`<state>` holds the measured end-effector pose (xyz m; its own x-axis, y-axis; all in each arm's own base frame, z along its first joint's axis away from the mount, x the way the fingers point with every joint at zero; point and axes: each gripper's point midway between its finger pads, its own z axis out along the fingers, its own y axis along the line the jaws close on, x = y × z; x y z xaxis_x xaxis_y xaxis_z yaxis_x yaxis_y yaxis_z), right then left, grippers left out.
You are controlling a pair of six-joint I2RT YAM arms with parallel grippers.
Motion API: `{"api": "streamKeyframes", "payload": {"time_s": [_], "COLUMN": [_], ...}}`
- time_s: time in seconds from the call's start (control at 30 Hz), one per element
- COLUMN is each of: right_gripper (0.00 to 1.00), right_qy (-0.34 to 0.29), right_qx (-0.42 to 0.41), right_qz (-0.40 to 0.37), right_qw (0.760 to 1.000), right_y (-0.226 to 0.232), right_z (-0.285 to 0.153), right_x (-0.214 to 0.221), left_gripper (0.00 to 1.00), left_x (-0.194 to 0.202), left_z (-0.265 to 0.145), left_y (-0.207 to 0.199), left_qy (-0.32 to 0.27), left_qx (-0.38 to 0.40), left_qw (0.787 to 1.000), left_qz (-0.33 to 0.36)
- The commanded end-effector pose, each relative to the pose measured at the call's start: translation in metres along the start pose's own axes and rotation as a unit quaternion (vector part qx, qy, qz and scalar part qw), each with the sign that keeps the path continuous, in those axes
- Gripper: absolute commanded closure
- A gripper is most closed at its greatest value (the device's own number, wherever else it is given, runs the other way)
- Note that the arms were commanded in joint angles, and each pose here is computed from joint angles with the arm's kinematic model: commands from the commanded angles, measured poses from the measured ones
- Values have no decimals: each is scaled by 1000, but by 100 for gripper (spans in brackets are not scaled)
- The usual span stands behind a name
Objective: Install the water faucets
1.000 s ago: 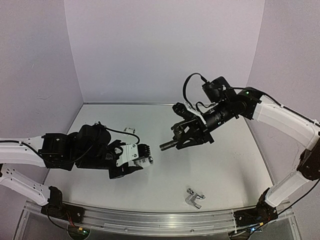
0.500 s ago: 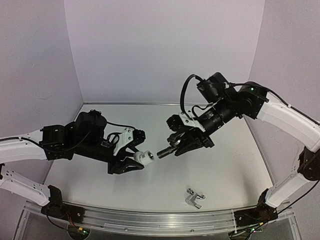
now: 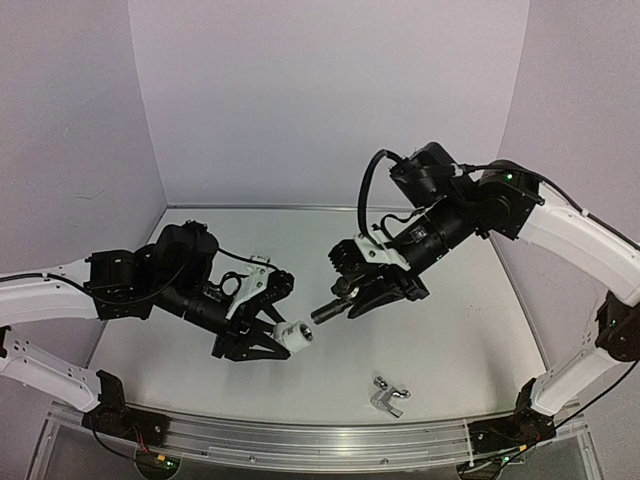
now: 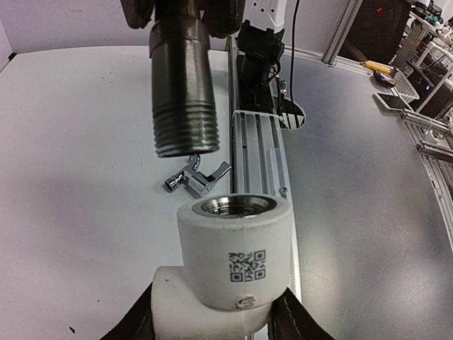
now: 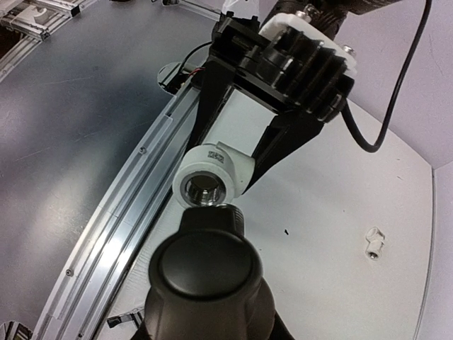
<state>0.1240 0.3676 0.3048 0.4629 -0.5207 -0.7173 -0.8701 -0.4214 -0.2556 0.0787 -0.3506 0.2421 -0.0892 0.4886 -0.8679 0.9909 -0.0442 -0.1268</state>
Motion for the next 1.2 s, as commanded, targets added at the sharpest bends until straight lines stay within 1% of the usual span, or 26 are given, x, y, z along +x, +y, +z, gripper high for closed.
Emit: {"api": "streamKeyframes", "payload": {"time_s": [0.0,0.17,0.37,0.93,1.17], "right_gripper": [100,100,100,100,100], "right_qy": [-17,-24,-12,19,16], "right_qx": [-8,-21,-29,-19,-17], "right_qz": [-20,-23,-27,-41,-42], "right_qw": [1000,999,999,999,999], "right_y": [3,8,12,9,8], "right_z": [0,4,14,23,21], "right_x": [-18,-25,-22,-14,-16], "left_gripper": [100,100,100,100,100], "left_x": [-26,-26,-25,-25,-25], "left_z": [-4,-5,-3,-2,-1], "left_y": [-4,-2,-3,-10,-9], "left_qy": [-39,-40,-38,-38,-37], "left_qx": [16,13,18,43,44], "left_qw": [999,999,999,998,998], "left_qz": [13,11,8,12,10]}}
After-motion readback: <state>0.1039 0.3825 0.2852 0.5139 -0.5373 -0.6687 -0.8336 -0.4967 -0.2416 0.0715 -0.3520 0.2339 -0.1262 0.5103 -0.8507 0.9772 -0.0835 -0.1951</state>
